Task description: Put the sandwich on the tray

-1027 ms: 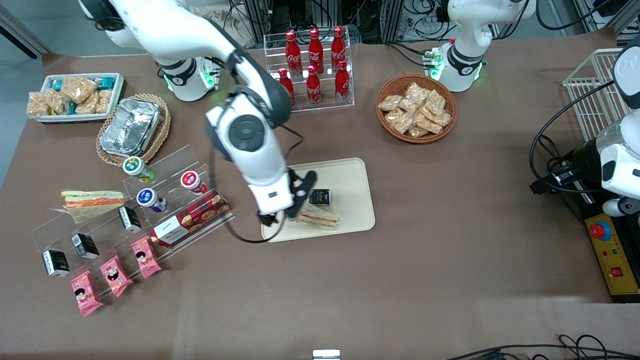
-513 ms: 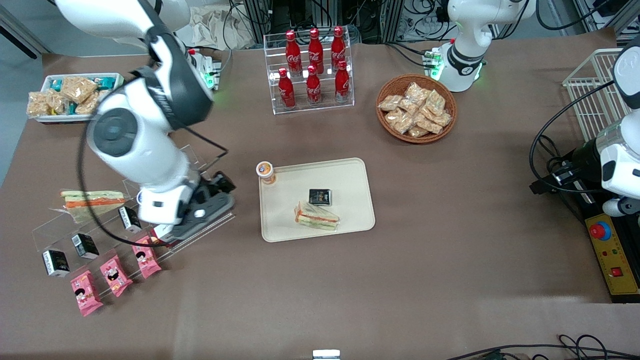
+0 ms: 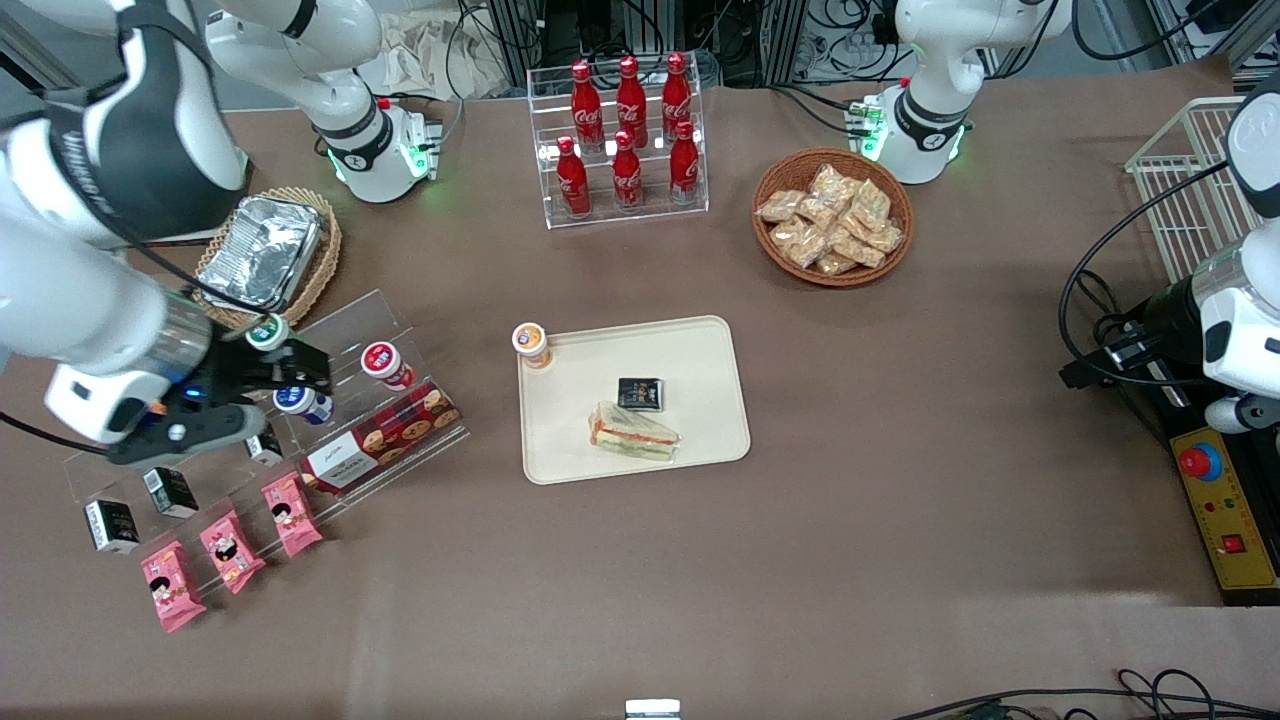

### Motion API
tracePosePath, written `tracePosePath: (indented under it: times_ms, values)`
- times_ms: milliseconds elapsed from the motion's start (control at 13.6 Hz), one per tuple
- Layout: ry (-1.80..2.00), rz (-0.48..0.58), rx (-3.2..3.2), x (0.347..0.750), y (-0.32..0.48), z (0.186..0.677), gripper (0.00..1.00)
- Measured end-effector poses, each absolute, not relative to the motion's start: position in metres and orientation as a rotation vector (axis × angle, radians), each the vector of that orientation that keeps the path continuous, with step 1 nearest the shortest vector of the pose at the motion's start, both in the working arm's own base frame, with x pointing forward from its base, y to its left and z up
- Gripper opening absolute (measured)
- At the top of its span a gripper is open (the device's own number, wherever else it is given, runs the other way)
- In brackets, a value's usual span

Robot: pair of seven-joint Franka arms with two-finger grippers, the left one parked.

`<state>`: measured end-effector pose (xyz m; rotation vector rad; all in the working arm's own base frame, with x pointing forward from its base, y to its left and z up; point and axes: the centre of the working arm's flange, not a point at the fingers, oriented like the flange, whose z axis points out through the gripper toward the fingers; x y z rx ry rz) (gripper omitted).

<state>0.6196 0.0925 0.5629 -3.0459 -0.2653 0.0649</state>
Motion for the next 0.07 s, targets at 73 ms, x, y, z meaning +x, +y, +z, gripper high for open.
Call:
tracePosePath:
  times_ms: [73]
  values:
    - [-0.223,0.083,-3.049,0.6187,0.0751,0.5645,0.98]
